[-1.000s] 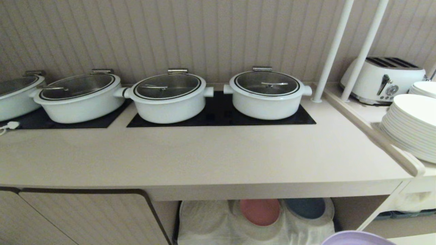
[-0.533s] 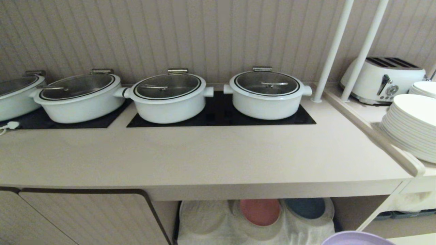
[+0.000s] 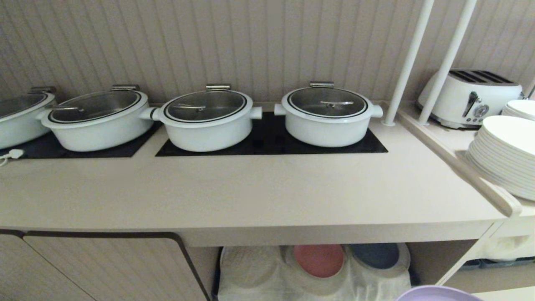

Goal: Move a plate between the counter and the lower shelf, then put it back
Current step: Put the plate in the cupboard

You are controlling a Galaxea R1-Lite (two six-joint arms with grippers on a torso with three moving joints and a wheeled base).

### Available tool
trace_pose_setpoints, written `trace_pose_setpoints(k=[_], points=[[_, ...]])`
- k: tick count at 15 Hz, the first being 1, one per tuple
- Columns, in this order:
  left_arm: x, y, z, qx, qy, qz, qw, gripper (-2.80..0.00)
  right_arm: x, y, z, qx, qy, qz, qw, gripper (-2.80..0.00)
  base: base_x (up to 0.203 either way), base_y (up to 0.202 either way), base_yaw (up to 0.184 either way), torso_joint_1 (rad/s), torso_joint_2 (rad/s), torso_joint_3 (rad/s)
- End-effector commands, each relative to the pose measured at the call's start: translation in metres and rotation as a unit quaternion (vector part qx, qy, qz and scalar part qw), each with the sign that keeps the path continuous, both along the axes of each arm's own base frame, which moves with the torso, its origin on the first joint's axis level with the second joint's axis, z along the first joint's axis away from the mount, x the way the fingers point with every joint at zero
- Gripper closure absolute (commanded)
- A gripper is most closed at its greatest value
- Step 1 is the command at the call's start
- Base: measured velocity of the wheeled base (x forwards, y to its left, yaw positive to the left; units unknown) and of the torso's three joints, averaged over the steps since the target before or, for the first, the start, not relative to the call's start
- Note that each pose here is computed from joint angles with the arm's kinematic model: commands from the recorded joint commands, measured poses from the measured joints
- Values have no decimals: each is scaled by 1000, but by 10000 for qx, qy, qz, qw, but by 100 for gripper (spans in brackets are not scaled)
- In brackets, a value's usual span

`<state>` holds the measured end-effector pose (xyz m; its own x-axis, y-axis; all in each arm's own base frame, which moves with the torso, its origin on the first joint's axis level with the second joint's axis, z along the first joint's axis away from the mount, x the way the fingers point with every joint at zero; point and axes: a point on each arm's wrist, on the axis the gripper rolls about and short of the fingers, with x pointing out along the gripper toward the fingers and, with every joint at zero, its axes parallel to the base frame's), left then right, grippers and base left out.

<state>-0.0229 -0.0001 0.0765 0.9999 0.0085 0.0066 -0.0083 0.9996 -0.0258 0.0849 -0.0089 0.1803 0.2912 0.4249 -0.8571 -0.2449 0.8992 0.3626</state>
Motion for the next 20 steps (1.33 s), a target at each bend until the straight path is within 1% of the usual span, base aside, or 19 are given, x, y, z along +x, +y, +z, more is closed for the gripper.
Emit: trace_pose_setpoints(k=[1, 20], points=[[0, 0, 0, -2, 2, 3, 10000, 0, 0, 0, 0, 25, 40, 13, 10000, 0, 0, 0, 0, 0, 0, 0], [0, 0, 0, -2, 2, 3, 10000, 0, 0, 0, -1, 19, 51, 18, 10000, 0, 0, 0, 0, 0, 0, 0]])
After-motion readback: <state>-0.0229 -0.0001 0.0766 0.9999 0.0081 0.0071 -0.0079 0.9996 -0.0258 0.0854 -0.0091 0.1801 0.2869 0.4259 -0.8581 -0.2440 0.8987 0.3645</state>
